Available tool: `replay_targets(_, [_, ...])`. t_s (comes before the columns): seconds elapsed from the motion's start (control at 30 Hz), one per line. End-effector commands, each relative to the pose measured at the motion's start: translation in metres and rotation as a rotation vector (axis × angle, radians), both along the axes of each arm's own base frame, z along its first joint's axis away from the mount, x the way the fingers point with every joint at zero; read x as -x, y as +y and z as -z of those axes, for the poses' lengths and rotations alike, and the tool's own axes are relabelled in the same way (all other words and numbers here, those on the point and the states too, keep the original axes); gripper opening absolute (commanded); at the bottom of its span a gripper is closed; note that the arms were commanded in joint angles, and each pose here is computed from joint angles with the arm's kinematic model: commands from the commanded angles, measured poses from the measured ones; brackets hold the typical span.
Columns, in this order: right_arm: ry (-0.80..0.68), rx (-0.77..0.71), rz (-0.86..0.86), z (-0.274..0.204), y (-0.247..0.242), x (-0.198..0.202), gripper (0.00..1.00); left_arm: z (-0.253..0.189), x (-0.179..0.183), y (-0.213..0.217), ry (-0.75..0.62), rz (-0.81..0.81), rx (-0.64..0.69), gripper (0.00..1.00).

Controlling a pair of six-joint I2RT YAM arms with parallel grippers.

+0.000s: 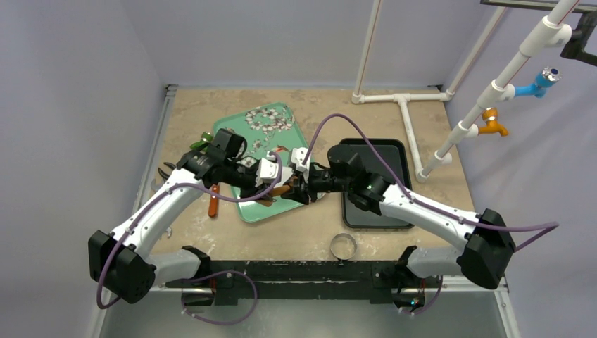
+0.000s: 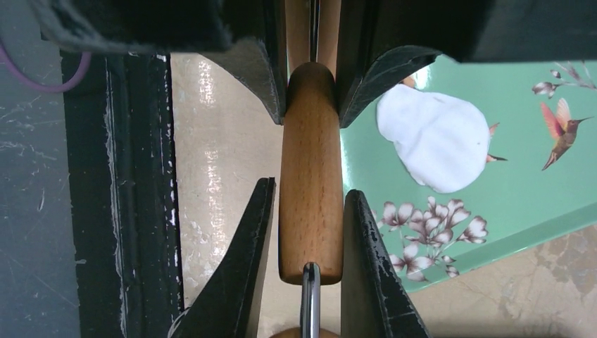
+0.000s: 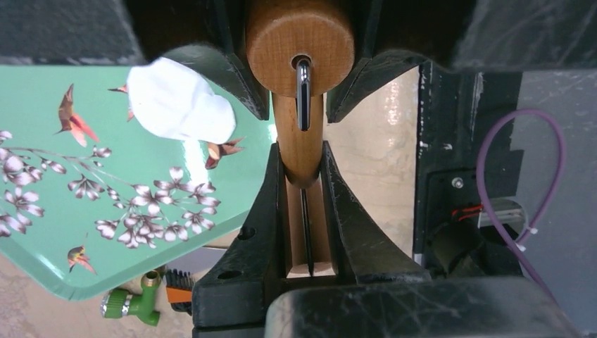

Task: Roll out the dumpling wrappers from the dough
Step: Flatten out the dough on the work surface.

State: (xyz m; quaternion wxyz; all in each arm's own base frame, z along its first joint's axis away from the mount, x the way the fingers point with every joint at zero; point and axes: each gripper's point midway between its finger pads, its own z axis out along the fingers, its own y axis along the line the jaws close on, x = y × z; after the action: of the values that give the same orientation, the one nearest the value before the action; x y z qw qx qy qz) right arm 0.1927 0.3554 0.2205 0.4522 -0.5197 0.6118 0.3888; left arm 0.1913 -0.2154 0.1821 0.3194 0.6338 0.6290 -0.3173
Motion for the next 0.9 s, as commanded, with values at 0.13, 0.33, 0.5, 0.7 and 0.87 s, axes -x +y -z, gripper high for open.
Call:
replay_targets(0.13, [-0.014,0.01,0.162,-0.022,-0.007,-0.026,0.0,-0.027,-0.022,-0.007,-0.087,-0.081,0.066,0.52])
replay_targets(0.33, [-0.167,0.232,0.414,-0.021,-0.047,-0.074,0.0,-0.048,-0.044,0.032,-0.181,-0.29,0.018,0.7])
replay_targets(0.5, [-0.468,0.28,0.316,-0.048,-0.039,-0.084,0.0,-0.037,-0.058,0.069,-0.131,-0.466,-0.052,0.74])
replay_targets(0.7, [-0.849,0.515,0.04,-0.021,-0.022,-0.097,0.0,0.004,-0.123,0.136,0.036,-0.804,-0.148,0.75])
replay_targets(0.87, [-1.004,0.591,-0.215,0.013,-0.003,-0.081,0.0,0.046,-0.164,0.185,0.184,-0.972,-0.27,0.85])
